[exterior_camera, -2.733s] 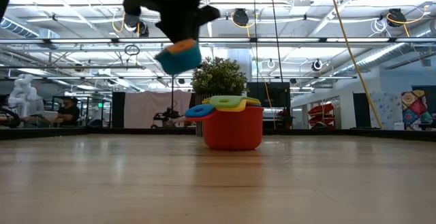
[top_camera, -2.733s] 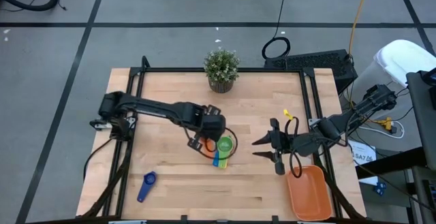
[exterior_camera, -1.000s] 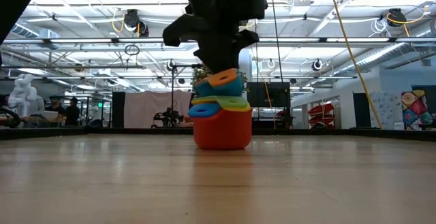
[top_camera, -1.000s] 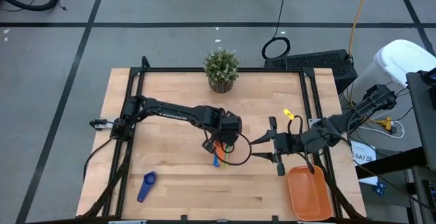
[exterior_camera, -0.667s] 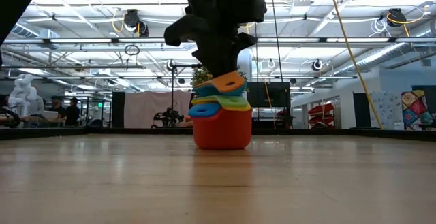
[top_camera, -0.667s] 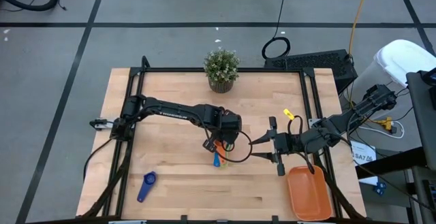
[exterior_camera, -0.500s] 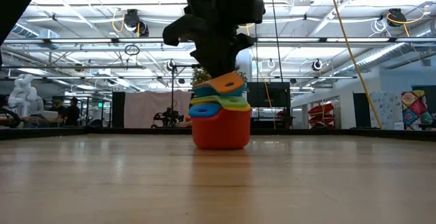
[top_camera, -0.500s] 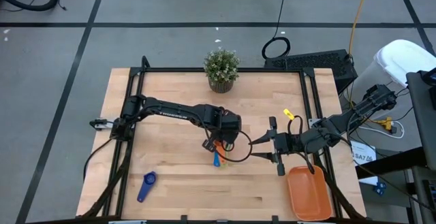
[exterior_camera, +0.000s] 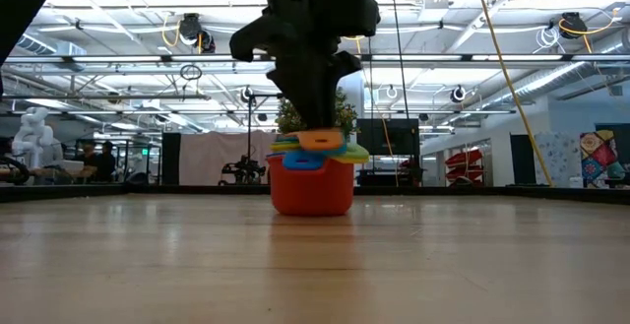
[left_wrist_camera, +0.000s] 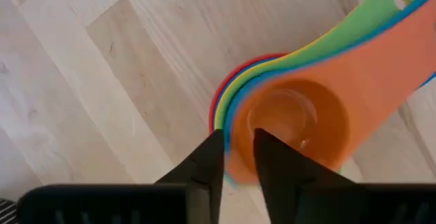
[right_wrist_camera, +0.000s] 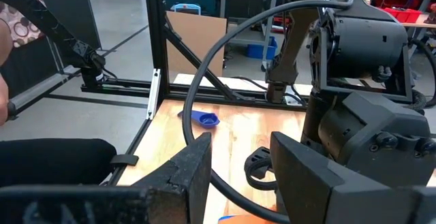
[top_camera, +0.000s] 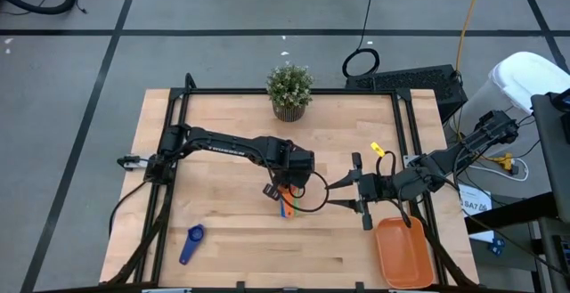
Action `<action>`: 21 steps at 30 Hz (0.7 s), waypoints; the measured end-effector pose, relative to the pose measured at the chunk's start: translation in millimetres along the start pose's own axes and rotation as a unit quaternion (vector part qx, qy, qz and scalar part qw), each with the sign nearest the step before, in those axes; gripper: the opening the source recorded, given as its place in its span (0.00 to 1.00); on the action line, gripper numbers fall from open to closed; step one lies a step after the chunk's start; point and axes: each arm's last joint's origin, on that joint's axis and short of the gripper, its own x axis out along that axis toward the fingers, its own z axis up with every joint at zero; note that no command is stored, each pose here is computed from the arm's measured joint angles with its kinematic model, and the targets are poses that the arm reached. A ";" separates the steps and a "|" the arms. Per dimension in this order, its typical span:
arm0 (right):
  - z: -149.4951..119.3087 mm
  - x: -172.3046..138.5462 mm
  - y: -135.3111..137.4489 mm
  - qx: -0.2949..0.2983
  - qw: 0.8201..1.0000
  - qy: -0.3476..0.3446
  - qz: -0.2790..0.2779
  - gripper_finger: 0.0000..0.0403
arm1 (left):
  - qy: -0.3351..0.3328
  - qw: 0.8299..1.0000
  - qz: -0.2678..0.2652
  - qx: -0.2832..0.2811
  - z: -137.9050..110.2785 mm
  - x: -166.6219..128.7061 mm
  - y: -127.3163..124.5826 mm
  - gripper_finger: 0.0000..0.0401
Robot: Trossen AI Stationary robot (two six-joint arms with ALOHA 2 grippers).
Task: Nest measuring cups in basket
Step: Stack the nested light blue and orange measuring cups on top of the green measuring cup, then adjust the nested measuring cups
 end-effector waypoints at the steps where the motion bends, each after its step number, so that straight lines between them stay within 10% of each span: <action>1: 0.0 0.0 0.0 0.000 1.000 0.000 0.000 0.36 | 0.000 1.000 0.000 -0.002 0.0 0.0 0.0 0.25; 21: -8.8 -0.3 -1.0 0.016 0.999 0.042 -0.006 0.36 | 0.016 0.998 0.059 -0.013 5.1 -21.9 -17.3 0.52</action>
